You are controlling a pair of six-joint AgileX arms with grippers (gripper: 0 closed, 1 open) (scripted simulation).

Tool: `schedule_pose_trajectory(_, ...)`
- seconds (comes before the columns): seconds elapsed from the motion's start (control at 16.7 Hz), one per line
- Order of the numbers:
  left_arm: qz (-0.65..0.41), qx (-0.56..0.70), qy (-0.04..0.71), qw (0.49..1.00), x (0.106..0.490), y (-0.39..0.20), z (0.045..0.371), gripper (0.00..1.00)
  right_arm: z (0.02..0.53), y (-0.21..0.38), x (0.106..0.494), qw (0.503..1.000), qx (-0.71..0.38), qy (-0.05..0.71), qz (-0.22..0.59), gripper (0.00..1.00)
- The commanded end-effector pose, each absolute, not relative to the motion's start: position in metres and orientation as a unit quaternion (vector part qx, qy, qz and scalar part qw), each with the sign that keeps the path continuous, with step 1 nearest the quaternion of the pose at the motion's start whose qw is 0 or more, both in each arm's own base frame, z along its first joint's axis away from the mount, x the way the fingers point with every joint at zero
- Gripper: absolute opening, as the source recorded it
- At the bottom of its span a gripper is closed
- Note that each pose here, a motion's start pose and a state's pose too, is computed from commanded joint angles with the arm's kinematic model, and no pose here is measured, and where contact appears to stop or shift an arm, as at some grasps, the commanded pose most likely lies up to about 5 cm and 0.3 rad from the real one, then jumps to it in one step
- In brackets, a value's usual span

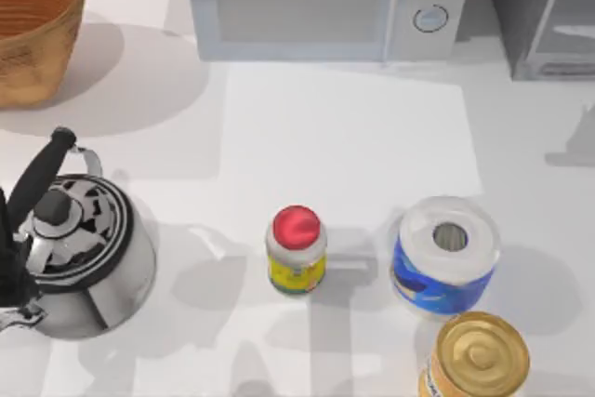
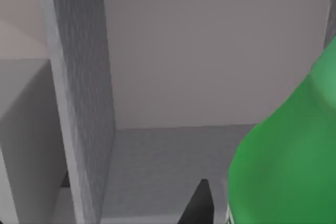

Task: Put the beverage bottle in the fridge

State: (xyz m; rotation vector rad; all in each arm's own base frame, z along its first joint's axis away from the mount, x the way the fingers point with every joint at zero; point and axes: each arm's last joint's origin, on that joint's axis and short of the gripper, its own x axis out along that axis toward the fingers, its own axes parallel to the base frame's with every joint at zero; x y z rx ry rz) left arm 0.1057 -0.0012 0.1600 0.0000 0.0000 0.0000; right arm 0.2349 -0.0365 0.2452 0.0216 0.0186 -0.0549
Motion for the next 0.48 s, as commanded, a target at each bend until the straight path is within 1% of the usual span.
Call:
schedule_pose_trajectory(0.12, 0.000, 0.000, 0.000, 1.000, 0.106, -0.001, 0.160, 1.00, 0.230, -0.052, 0.278, 0.999, 0.014, 0.028, -0.031, 0.01)
schedule_pose_trajectory(0.24, 0.000, 0.000, 0.000, 1.000, 0.106, -0.001, 0.160, 1.00, 0.213, -0.067, 0.315, 0.999, 0.013, 0.030, -0.031, 0.01)
schedule_pose_trajectory(0.48, 0.000, 0.000, 0.000, 1.000, 0.106, -0.001, 0.160, 1.00, 0.178, -0.091, 0.370, 1.000, 0.003, 0.008, -0.020, 0.01)
